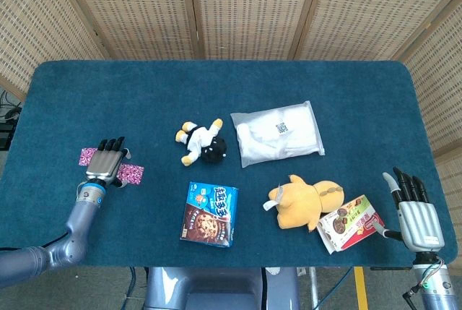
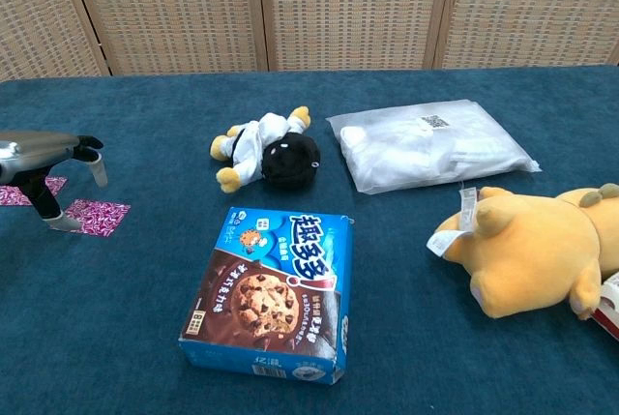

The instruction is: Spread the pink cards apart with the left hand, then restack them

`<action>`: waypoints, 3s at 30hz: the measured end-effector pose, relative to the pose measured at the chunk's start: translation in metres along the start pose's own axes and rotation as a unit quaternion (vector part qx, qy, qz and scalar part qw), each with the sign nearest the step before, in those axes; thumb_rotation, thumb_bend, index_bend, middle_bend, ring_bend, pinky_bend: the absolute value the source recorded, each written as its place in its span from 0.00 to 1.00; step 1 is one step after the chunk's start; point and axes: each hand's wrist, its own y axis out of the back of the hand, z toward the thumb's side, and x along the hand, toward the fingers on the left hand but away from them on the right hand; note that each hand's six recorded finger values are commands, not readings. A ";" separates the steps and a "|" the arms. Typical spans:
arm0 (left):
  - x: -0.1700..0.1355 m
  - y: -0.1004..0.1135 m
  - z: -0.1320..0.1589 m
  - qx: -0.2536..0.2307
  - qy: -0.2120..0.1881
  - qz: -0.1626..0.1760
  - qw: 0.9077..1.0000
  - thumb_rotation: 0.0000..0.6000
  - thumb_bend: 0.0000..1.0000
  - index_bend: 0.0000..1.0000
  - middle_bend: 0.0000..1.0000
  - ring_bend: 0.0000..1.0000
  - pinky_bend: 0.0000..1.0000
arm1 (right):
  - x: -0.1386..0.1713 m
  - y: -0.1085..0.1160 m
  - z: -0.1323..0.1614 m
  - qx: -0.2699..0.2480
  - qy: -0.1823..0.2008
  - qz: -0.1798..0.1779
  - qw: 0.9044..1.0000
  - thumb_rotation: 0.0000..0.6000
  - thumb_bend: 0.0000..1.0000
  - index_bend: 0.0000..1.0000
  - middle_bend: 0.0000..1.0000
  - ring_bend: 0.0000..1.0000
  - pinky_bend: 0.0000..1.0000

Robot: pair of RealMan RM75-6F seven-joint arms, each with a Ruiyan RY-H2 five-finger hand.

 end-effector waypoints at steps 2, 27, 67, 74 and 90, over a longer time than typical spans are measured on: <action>0.000 0.000 0.004 0.002 -0.003 -0.001 1.000 1.00 0.22 0.30 0.00 0.00 0.00 | 0.000 0.000 -0.001 0.000 -0.001 -0.001 1.000 1.00 0.03 0.00 0.00 0.00 0.00; 0.001 -0.007 0.002 0.029 -0.007 -0.003 1.000 1.00 0.22 0.30 0.00 0.00 0.00 | -0.001 -0.001 -0.001 0.001 -0.003 0.001 1.000 1.00 0.03 0.00 0.00 0.00 0.00; -0.001 -0.015 0.000 0.032 -0.007 -0.006 0.999 1.00 0.25 0.43 0.00 0.00 0.00 | 0.000 0.000 -0.001 -0.001 -0.001 0.000 1.000 1.00 0.03 0.00 0.00 0.00 0.00; -0.001 -0.016 -0.001 0.033 -0.006 -0.008 0.999 1.00 0.27 0.43 0.00 0.00 0.00 | 0.000 0.000 0.000 -0.001 -0.001 0.000 1.000 1.00 0.03 0.00 0.00 0.00 0.00; -0.002 -0.012 -0.003 0.029 -0.006 -0.003 1.000 1.00 0.29 0.47 0.00 0.00 0.00 | 0.000 0.000 0.000 -0.001 0.000 0.000 1.000 1.00 0.03 0.00 0.00 0.00 0.00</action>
